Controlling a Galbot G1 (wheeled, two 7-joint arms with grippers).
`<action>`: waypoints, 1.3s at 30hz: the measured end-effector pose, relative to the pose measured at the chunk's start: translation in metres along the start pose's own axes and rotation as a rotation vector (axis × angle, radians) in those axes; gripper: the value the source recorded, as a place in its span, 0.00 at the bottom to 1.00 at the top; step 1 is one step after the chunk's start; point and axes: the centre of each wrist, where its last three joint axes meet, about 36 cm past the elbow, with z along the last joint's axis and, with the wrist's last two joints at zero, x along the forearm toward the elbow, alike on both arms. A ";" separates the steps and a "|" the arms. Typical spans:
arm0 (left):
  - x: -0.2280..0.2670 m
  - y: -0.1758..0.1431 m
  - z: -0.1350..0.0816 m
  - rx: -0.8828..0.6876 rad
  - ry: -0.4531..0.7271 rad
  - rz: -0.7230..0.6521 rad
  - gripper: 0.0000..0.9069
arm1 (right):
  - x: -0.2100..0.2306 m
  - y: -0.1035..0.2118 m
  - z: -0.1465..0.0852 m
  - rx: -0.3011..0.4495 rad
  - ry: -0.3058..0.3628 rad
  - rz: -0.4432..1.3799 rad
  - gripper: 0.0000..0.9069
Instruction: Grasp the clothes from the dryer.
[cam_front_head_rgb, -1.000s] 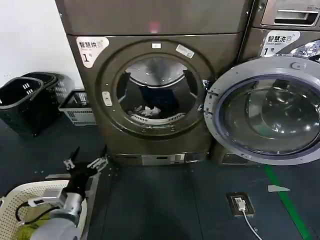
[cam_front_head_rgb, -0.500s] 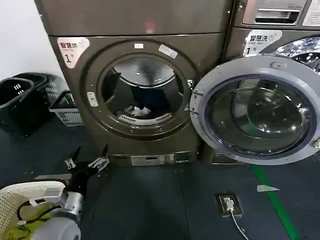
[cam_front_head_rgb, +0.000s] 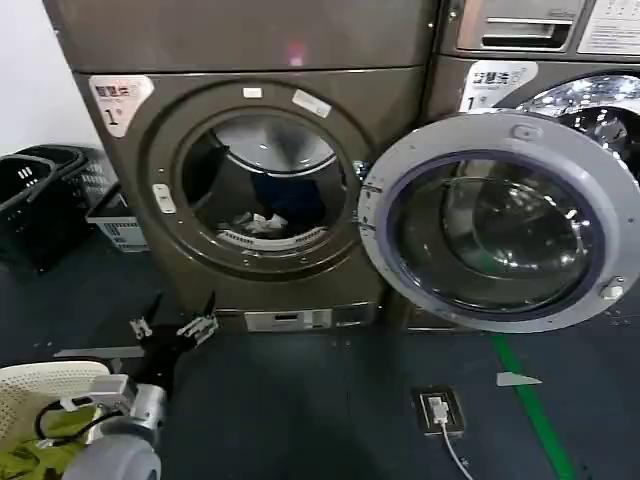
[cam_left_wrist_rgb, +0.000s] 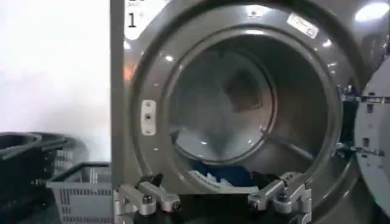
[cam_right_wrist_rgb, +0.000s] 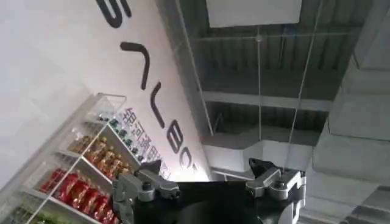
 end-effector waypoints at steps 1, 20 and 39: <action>0.000 0.000 0.000 0.000 0.001 0.001 1.00 | 0.000 0.000 0.000 -0.001 0.000 0.000 1.00; -0.003 -0.002 0.003 0.002 0.005 0.001 1.00 | 0.000 0.006 0.006 -0.034 -0.026 -0.002 1.00; -0.005 -0.003 0.003 -0.004 0.003 0.010 1.00 | -0.001 0.002 0.005 -0.035 -0.058 -0.009 1.00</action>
